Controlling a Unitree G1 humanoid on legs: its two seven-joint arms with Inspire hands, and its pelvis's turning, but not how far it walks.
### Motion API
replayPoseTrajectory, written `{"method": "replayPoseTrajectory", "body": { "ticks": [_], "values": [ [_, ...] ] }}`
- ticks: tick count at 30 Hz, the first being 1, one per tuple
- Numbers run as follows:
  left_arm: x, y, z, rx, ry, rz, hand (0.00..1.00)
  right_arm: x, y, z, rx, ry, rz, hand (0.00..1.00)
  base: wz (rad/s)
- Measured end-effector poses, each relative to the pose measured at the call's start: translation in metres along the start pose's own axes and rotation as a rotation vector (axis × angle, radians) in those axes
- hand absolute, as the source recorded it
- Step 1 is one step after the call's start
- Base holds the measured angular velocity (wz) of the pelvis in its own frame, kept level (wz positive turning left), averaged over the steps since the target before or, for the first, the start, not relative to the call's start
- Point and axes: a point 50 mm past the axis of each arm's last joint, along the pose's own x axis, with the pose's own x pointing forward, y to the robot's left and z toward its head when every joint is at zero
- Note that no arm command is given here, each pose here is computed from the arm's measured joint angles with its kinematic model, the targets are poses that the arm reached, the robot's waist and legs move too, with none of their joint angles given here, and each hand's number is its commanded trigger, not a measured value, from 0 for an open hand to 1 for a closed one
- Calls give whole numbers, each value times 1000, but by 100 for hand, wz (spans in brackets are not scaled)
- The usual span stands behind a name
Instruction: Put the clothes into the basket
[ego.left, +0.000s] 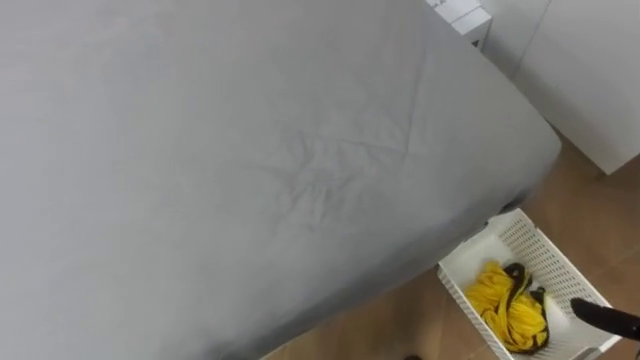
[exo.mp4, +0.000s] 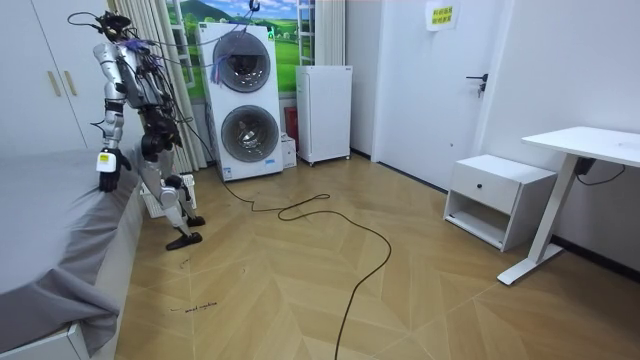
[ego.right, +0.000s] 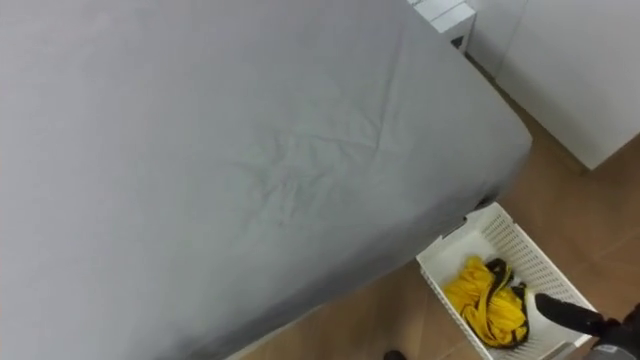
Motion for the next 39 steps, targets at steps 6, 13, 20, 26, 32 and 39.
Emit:
{"method": "replayPoseTrajectory", "body": {
  "ticks": [6,13,20,26,32,39],
  "values": [
    [0,2,1,-2,-15,-7,0,-1,-3,-4,-15,7,-7,0,8],
    [-1,4,-2,3,-20,-26,0,-7,-10,-28,-24,73,-9,0,19],
    [-4,9,-4,14,-38,-6,0,-24,-3,-64,-29,172,34,0,26],
    [-2,3,3,71,-56,0,0,-44,23,-90,-35,271,174,0,34],
    [-3,-5,-4,-24,-32,2,0,-65,41,-115,-53,378,279,0,10],
    [-3,-9,-4,-118,-38,6,0,-79,40,-137,-154,456,384,0,13]
  ]
}}
